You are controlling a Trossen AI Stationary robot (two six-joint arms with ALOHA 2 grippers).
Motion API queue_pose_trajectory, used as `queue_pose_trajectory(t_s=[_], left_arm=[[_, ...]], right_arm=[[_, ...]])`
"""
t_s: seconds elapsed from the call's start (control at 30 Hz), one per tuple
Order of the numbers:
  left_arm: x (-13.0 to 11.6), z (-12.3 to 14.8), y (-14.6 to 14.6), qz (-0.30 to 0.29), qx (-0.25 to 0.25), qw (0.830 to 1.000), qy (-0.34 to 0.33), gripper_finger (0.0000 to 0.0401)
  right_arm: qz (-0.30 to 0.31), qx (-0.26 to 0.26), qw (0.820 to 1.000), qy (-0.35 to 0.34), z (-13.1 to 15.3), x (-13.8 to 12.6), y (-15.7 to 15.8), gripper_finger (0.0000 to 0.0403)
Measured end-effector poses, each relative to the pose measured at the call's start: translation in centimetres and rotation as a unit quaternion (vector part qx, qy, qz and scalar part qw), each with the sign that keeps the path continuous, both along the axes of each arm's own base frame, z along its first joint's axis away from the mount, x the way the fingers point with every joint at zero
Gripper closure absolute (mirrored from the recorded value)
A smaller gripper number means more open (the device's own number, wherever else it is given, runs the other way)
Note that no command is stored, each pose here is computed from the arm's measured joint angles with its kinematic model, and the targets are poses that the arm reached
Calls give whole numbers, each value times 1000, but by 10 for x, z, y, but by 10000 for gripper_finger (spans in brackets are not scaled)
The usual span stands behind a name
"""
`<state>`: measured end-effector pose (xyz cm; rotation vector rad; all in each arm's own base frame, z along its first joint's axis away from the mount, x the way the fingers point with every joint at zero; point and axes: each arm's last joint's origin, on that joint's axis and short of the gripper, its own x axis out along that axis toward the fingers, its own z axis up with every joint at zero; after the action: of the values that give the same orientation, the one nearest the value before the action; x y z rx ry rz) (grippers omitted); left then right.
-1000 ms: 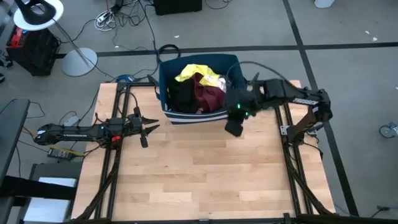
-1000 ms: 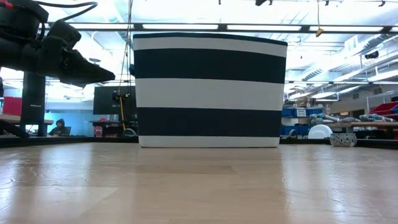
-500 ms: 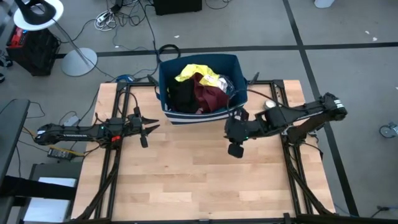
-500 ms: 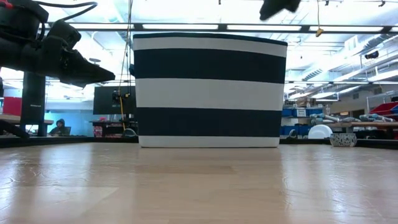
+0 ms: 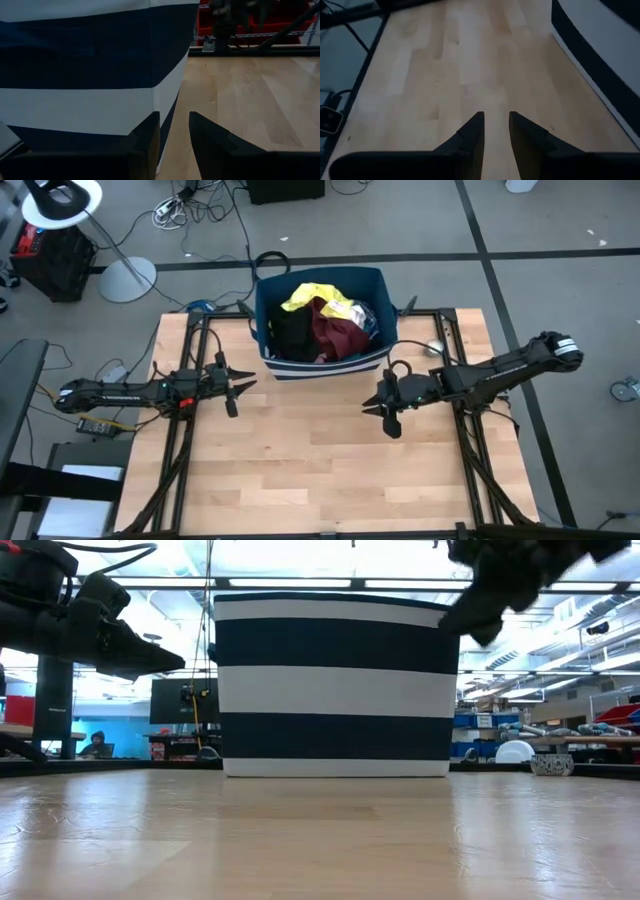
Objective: Sort clothes
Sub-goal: Return to Home Position
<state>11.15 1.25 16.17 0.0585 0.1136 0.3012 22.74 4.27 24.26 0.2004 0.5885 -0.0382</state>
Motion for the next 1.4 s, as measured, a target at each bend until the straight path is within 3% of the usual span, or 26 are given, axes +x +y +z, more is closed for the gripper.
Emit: queue_pose_trajectory(t_s=[0.27,0.5,1.03,1.2,1.4], left_arm=[[0,-1,0,0,-1,1000,5,291],[-1,-5,0,1,-11,1000,26,291],[0,-3,0,1,-13,1000,11,291],[0,-1,0,0,-4,1000,4,291],[-1,3,0,0,-2,1000,-20,291]], right_arm=[[3,12,998,-69,-54,-24,-14,312],[-23,38,992,-121,-83,-46,-21,313],[-53,81,975,-202,-98,-84,-25,314],[-28,65,971,-229,-91,-88,-21,314],[-33,65,974,-213,-92,-94,-20,314]])
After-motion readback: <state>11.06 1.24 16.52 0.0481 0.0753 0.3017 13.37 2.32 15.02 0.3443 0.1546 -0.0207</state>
